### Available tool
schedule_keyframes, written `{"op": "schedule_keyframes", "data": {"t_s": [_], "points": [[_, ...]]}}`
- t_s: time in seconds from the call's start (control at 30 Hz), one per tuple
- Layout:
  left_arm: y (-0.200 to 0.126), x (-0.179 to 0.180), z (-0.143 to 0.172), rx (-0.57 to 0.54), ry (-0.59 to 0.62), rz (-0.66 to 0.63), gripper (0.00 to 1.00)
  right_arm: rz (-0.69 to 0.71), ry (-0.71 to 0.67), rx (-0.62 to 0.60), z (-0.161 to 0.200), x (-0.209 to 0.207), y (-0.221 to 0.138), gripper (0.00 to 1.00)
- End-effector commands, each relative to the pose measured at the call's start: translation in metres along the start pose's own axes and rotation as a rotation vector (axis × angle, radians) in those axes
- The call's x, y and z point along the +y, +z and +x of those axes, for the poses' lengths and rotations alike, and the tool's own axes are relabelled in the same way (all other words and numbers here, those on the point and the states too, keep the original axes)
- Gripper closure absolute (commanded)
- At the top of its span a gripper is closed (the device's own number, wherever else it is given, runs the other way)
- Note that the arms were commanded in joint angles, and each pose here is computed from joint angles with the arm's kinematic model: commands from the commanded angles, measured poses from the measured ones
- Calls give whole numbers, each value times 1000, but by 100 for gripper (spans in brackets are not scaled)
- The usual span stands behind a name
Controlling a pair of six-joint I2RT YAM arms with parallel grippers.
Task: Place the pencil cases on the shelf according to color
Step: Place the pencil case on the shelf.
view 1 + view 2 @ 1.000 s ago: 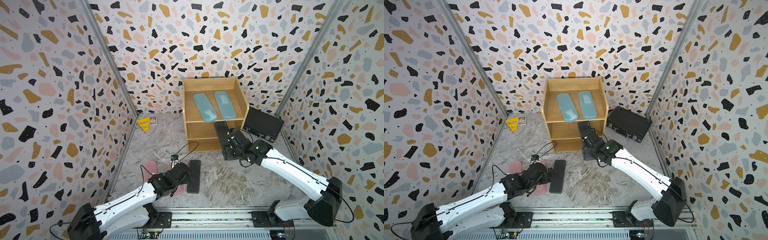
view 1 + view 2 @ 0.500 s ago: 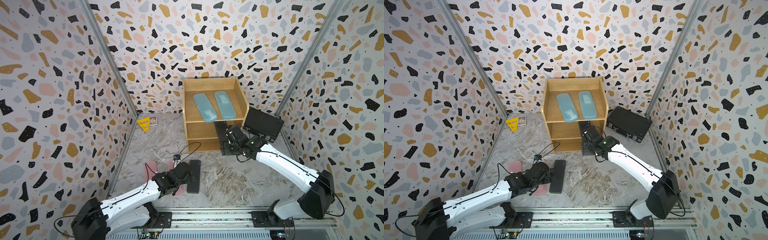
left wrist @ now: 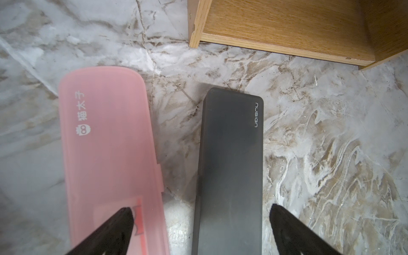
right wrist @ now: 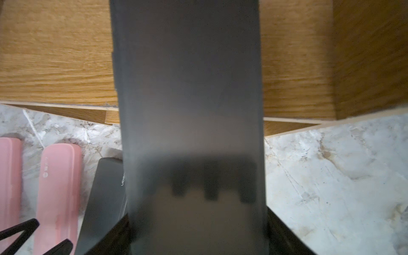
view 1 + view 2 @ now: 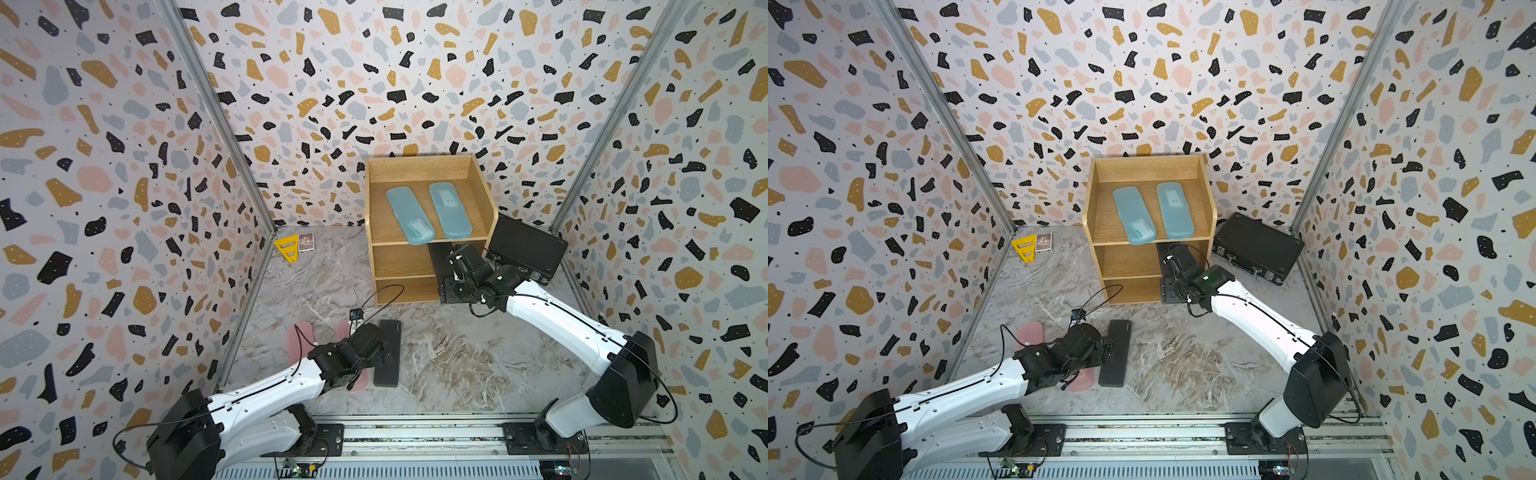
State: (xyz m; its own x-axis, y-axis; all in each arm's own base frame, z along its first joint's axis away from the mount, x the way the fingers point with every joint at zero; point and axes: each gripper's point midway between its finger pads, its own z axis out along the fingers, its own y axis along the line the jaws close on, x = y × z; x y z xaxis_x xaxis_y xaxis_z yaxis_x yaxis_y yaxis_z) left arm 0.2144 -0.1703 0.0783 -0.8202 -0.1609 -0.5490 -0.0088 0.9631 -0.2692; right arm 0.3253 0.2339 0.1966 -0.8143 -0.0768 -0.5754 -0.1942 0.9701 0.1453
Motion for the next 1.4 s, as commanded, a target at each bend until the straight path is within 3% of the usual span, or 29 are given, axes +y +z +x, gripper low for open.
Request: {"op": "schedule_keyframes", "data": {"t_s": [0.0,0.23,0.93,1.07,1.27,1.37], "points": [[-2,-11,-10,-24,14,26,0,-14,14,-82,-27,4,-17,16],[1,-15,-10,-12,22,25,0,-24,14,-95,-31,6,-23,8],[-12,-2,-14,-43,15,6,0,7,-78,-29,14,-25,-64,8],[-11,-2,-13,-39,16,0,0,-38,-55,-29,29,-26,-65,18],[-9,-1,-14,-39,15,-10,0,-149,-19,-8,48,-12,-50,47],[-9,-2,-15,-42,15,-9,0,-185,3,-21,49,-5,-38,55]]}}
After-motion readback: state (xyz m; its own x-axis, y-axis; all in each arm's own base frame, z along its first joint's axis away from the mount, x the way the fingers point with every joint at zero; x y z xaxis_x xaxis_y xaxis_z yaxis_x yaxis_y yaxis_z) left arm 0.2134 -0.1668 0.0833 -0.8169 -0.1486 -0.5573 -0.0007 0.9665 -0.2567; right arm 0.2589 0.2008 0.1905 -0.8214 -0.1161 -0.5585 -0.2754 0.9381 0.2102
